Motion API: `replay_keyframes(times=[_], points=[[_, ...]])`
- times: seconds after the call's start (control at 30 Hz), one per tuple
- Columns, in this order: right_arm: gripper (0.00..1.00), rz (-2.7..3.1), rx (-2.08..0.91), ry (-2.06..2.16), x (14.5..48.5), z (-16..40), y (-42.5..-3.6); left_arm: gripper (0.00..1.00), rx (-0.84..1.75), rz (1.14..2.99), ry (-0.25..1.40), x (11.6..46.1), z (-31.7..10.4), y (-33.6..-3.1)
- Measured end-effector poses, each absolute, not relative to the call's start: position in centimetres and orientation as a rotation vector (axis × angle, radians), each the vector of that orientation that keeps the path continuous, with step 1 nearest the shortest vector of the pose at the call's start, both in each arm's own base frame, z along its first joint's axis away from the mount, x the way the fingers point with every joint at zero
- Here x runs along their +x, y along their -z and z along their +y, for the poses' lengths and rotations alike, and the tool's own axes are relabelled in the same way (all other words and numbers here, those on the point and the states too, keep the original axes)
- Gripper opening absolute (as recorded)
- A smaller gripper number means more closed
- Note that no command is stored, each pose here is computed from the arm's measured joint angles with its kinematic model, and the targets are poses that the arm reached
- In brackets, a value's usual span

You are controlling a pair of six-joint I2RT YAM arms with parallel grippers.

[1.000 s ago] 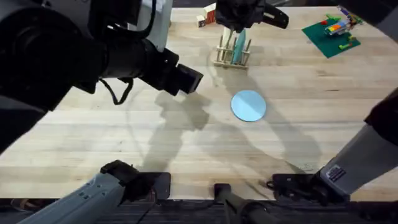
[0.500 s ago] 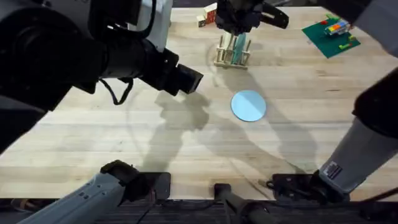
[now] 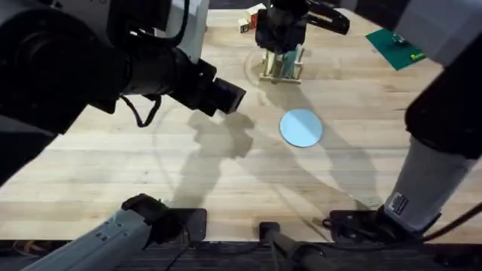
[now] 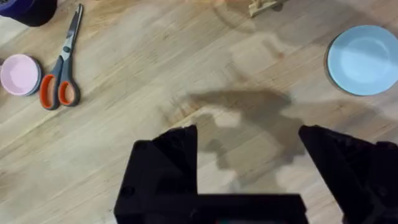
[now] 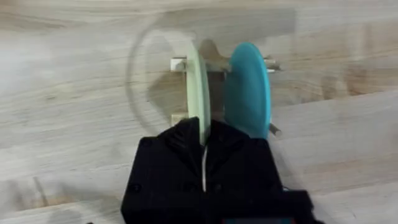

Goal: Pick up the plates from the table one by one and place each into a slot on the dish rack.

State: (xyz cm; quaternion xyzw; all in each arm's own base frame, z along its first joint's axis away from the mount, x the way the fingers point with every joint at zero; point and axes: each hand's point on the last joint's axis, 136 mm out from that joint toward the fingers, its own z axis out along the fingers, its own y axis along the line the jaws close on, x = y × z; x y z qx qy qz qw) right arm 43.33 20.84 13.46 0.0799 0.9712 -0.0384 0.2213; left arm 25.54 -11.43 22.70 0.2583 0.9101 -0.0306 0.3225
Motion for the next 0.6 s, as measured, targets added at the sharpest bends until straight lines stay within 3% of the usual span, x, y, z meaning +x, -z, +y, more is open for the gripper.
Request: replay_keyframes(times=[0.43, 0.6], points=[[0.030, 2.701, 0.217, 0.117, 43.39, 20.95, -12.48, 0.993, 0.678, 2.389, 0.080, 25.53, -11.43, -22.70], [0.190, 2.699, 0.222, 0.115, 43.43, 20.96, -12.51, 0.994, 0.678, 2.389, 0.080, 25.53, -11.43, -22.70]])
